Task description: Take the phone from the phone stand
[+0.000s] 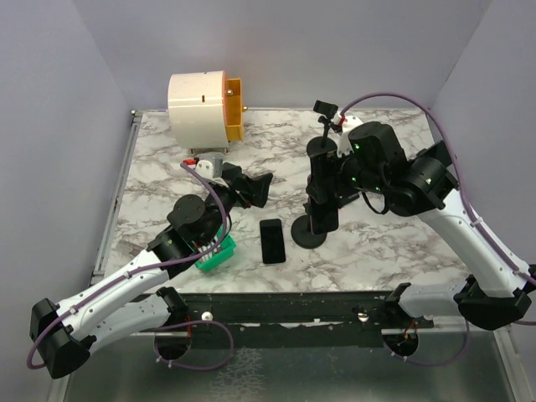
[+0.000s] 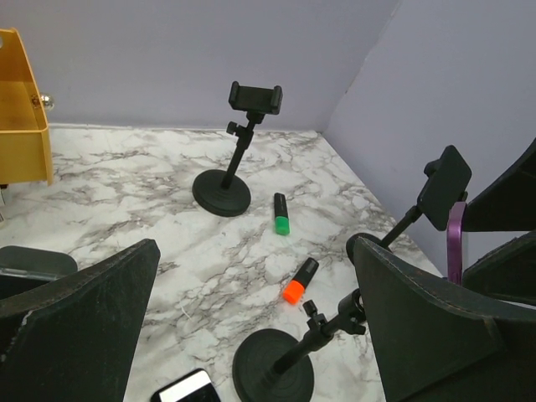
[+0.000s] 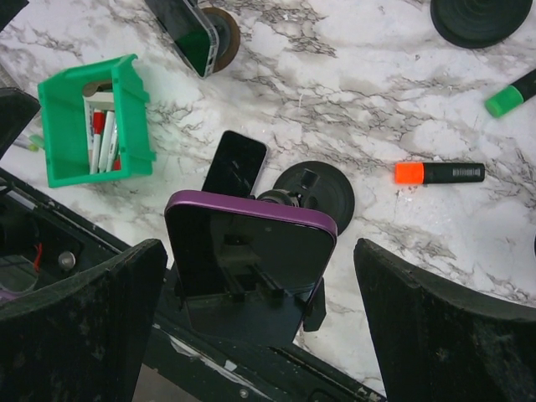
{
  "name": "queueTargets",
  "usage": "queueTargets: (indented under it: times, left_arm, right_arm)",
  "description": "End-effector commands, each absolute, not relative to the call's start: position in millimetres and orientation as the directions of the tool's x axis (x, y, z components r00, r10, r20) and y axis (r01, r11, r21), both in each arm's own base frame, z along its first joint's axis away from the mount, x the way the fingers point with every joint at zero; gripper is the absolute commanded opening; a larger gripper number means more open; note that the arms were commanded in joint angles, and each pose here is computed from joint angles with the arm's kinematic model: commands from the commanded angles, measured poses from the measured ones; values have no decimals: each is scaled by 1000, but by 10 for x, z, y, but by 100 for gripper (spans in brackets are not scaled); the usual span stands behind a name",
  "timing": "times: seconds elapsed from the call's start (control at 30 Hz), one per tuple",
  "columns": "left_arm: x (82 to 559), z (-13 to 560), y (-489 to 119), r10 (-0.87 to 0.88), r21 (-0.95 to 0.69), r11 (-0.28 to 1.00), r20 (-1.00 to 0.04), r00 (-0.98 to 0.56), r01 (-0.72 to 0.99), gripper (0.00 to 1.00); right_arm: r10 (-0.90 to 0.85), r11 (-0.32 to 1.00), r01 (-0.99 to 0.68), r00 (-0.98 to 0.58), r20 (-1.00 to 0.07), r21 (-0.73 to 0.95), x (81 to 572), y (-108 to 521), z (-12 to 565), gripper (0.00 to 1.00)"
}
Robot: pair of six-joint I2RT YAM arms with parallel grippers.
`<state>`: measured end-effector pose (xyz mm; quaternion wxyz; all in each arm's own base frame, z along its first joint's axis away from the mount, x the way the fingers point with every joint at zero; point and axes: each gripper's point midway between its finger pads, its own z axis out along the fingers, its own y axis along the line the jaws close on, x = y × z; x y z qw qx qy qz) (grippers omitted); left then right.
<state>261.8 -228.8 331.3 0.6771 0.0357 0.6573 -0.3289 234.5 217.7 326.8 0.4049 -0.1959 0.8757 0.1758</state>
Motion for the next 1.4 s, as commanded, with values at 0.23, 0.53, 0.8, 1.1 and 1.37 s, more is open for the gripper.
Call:
queueTargets:
  times: [0.23, 0.53, 0.8, 1.1, 1.37]
  left_arm:
    - [2655, 3224, -2234, -404, -397, 799, -911, -86, 451, 99]
    - [2664, 3210, -2218, -411, -407, 802, -907, -91, 438, 99]
    - [2658, 3226, -2204, -417, -412, 800, -904, -88, 436, 99]
    - [2647, 3235, -2215, -416, -411, 796, -905, -91, 444, 99]
    - [2650, 3213, -2224, -412, -409, 797, -906, -95, 444, 99]
  right_arm:
    - [-111, 923, -349, -647, -754, 164, 2332, 2087, 3297, 100]
    - [-117, 944, -307, -655, -747, 122, 2266, 2177, 3246, 100]
    - [-105, 959, -265, -651, -752, 96, 2342, 2155, 3193, 100]
    - [-122, 955, -282, -653, -747, 91, 2360, 2211, 3121, 97]
    - [-138, 950, -301, -646, -751, 84, 2382, 2246, 3073, 96]
